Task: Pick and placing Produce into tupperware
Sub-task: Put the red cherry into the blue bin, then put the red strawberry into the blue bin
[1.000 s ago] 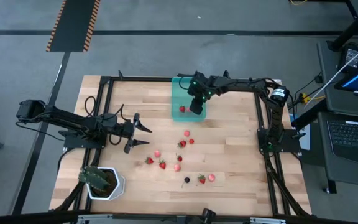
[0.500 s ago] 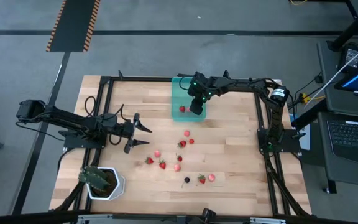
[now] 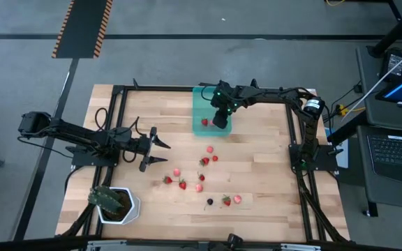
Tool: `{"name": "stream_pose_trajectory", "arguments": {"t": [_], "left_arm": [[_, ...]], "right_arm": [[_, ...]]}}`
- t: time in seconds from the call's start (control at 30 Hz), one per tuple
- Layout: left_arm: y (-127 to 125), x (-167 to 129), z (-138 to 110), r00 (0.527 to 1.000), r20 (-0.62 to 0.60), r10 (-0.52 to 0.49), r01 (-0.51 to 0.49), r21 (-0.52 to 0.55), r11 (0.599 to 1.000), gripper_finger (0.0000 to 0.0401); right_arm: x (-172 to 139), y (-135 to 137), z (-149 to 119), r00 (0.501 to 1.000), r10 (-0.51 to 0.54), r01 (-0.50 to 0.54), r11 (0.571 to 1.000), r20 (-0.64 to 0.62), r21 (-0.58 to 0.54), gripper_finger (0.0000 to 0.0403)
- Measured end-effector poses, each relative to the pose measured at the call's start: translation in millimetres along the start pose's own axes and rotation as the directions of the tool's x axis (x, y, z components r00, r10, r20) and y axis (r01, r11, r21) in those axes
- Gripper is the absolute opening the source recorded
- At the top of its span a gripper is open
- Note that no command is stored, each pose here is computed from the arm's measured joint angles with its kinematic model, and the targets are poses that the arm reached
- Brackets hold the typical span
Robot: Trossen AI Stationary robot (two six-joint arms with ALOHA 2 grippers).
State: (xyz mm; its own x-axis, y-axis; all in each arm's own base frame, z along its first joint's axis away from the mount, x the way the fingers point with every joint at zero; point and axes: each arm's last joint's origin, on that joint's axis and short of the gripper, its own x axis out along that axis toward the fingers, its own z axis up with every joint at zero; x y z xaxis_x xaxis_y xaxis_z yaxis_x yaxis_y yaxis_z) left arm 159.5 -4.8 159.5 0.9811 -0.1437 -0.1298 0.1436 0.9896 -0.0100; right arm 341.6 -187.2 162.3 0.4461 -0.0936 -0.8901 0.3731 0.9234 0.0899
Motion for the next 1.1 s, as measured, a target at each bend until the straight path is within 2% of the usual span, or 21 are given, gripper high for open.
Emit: {"name": "stream_pose_trajectory", "arguments": {"t": [0.3, 0.67, 0.8, 0.97, 1.1], "left_arm": [[0, 0, 0, 1.0, 0.0, 0.0, 0.0, -0.002, 1.0, 0.0245], [0, 0, 0, 1.0, 0.0, 0.0, 0.0, 0.001, 1.0, 0.0245], [0, 0, 0, 1.0, -0.001, 0.0, 0.0, 0.001, 1.0, 0.0245], [0, 0, 0, 1.0, 0.0, 0.005, -0.005, 0.001, 1.0, 0.0245], [1, 0, 0, 1.0, 0.0, 0.026, -0.026, -0.003, 1.0, 0.0245]], "right_arm": [[0, 0, 1, 1.0, -0.013, 0.013, 1.0, 0.008, 0.015, 0.019], [-7, 0, 3, 1.0, -0.011, 0.01, 0.999, 0.027, 0.037, 0.018], [-22, 6, 3, 1.0, -0.003, 0.003, 1.0, 0.017, 0.003, 0.0178], [-54, 27, 8, 0.995, 0.018, -0.011, 0.997, 0.099, -0.075, 0.0178], [-74, 43, 3, 0.987, 0.04, -0.022, 0.993, 0.157, -0.117, 0.0178]]}}
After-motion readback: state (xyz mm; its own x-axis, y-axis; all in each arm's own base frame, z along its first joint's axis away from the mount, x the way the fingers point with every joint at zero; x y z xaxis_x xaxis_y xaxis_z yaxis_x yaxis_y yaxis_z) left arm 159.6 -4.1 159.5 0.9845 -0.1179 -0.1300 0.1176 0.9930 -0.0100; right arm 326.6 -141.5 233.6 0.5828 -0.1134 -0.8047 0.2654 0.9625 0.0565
